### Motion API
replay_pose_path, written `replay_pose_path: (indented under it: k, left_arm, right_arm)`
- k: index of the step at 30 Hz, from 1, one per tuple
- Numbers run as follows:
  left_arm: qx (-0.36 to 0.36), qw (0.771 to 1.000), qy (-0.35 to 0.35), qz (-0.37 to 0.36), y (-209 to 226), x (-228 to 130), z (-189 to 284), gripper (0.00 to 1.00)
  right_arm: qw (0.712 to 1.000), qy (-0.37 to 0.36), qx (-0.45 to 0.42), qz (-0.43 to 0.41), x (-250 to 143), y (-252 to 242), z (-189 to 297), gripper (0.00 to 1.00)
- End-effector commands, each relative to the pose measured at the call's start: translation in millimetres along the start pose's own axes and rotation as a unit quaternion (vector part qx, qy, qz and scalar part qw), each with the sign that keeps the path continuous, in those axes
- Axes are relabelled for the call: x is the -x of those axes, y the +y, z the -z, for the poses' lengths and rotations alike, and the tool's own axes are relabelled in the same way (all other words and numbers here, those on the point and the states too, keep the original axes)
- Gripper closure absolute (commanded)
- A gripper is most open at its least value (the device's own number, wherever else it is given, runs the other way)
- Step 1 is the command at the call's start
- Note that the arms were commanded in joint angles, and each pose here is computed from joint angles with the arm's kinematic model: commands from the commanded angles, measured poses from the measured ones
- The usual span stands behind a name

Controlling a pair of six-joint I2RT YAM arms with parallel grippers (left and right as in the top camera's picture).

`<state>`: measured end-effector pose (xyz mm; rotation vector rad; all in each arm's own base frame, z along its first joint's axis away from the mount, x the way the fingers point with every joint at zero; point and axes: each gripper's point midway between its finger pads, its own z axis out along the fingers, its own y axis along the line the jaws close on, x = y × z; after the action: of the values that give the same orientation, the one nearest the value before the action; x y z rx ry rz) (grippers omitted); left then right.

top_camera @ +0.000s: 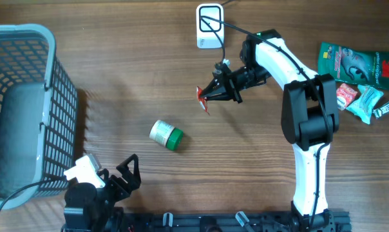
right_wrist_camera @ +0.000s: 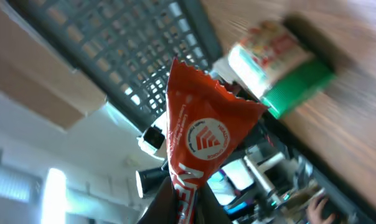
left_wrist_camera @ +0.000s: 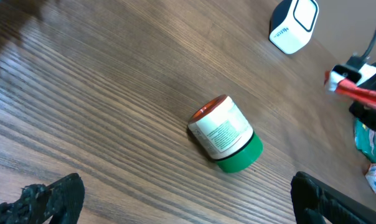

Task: Scan the item barcode
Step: 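Lift the Nescafé stick and regrip it in the right gripper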

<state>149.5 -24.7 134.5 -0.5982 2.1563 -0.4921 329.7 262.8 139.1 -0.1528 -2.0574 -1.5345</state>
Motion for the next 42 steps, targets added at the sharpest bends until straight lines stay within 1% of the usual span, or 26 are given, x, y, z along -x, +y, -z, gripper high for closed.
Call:
replay_pose_path:
  k: [1, 3, 6, 7, 11, 14, 17, 20, 26, 30, 42]
  left_arm:
    - [0.0, 1.0, 0.0, 0.003, 0, 0, -1, 0.0]
    - [0.0, 1.0, 0.0, 0.003, 0, 0, -1, 0.0]
    - [0.0, 1.0, 0.0, 0.003, 0, 0, -1, 0.0]
    - [0.0, 1.0, 0.0, 0.003, 0, 0, -1, 0.0]
    - [0.0, 1.0, 0.0, 0.003, 0, 0, -1, 0.0]
    - [0.0, 1.0, 0.0, 0.003, 0, 0, -1, 0.0]
    - [0.0, 1.0, 0.0, 0.003, 0, 0, -1, 0.0]
    - [0.0, 1.0, 0.0, 0.003, 0, 0, -1, 0.0]
    - [0.0, 1.0, 0.0, 0.003, 0, 0, -1, 0.0]
    - [0.0, 1.0, 0.0, 0.003, 0, 0, -1, 0.0]
    - [0.0, 1.0, 0.0, 0.003, 0, 0, -1, 0.0]
  right_arm:
    - [0.991, -0.011, 0.046, 0.129, -1, 19, 4, 0.96]
    - [0.986, -0.017, 0.046, 0.157, -4, 24, 8, 0.96]
    - [0.969, -0.035, 0.047, 0.241, -16, 40, 20, 0.96]
    - [0.965, -0.045, 0.044, 0.255, -21, 42, 29, 0.96]
    - [0.963, -0.094, 0.06, 0.246, -24, 32, 67, 0.96]
    - [0.96, -0.133, 0.077, 0.232, -22, 3, 96, 0.96]
    - [0.946, -0.173, 0.126, 0.245, -26, -20, 104, 0.96]
    - [0.933, -0.201, 0.161, 0.25, -28, -27, 102, 0.96]
    - [0.941, -0.196, 0.167, 0.221, -29, -29, 101, 0.96]
    - [0.943, -0.19, 0.162, 0.222, -30, -30, 97, 0.96]
    - [0.956, -0.12, 0.129, 0.234, -41, -32, 51, 0.96]
